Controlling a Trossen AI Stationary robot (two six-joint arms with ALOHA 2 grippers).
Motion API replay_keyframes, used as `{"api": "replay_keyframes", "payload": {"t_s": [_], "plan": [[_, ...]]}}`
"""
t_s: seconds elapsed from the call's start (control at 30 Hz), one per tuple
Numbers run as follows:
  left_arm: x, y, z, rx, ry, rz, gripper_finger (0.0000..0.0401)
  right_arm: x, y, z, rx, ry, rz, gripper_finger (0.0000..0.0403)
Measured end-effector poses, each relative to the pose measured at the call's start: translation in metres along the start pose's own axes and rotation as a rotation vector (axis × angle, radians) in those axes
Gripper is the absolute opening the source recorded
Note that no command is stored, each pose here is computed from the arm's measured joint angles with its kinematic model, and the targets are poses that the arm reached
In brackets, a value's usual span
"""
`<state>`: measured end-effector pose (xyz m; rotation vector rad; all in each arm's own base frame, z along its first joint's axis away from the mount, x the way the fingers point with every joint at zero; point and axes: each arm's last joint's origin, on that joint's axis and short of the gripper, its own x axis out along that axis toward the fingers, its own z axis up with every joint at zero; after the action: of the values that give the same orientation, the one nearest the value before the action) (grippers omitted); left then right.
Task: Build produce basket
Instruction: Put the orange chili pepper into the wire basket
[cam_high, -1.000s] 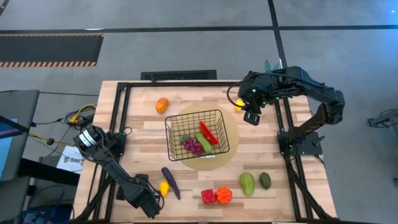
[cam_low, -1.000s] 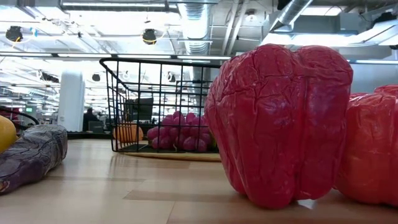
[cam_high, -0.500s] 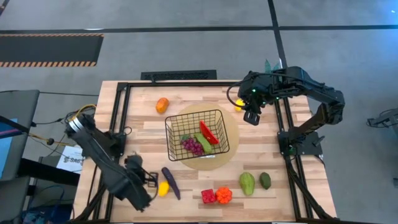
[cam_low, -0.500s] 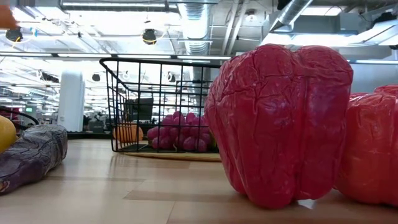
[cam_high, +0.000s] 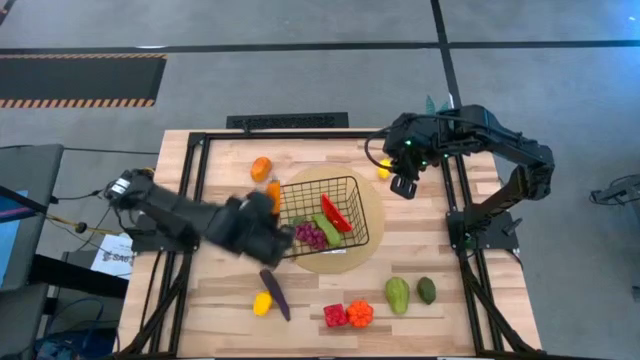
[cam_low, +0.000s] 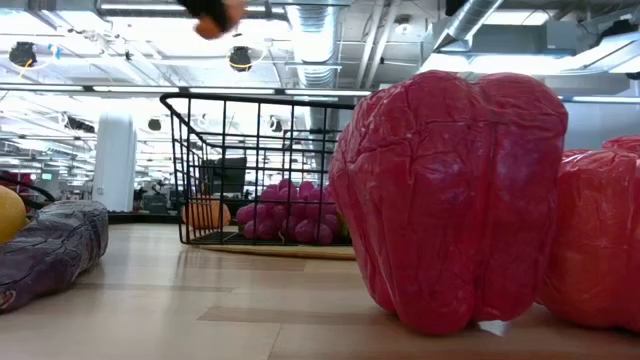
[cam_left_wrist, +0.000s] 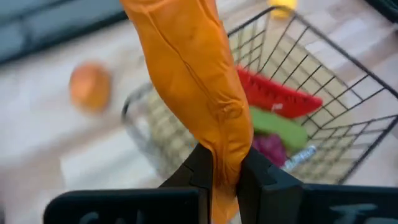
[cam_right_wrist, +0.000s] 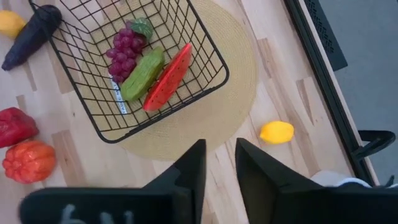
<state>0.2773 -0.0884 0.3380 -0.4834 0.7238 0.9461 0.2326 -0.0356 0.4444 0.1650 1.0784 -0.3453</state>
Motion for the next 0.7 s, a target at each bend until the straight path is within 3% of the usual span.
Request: {"api": "replay_keyframes", "payload": {"t_s": [0.2, 0.33, 0.5, 0.7], "plan": [[0.039, -0.006, 0.056, 0.244, 0.029, -0.167, 0.0012, 0.000, -0.005, 0.000, 0.005, 0.003, -0.010, 0.0012], [0.062, 0.001, 0.078, 0.332, 0.084, -0.239, 0.0011, 0.000, -0.008, 0.000, 0.013, 0.001, -0.016, 0.0017], [0.084, 0.017, 0.079, 0.444, 0.217, -0.259, 0.0011, 0.000, -0.013, 0.001, 0.031, 0.002, -0.027, 0.0005], [0.098, 0.018, 0.058, 0.647, 0.348, -0.396, 0.0011, 0.001, -0.022, 0.002, 0.078, 0.000, -0.063, 0.0008]]}}
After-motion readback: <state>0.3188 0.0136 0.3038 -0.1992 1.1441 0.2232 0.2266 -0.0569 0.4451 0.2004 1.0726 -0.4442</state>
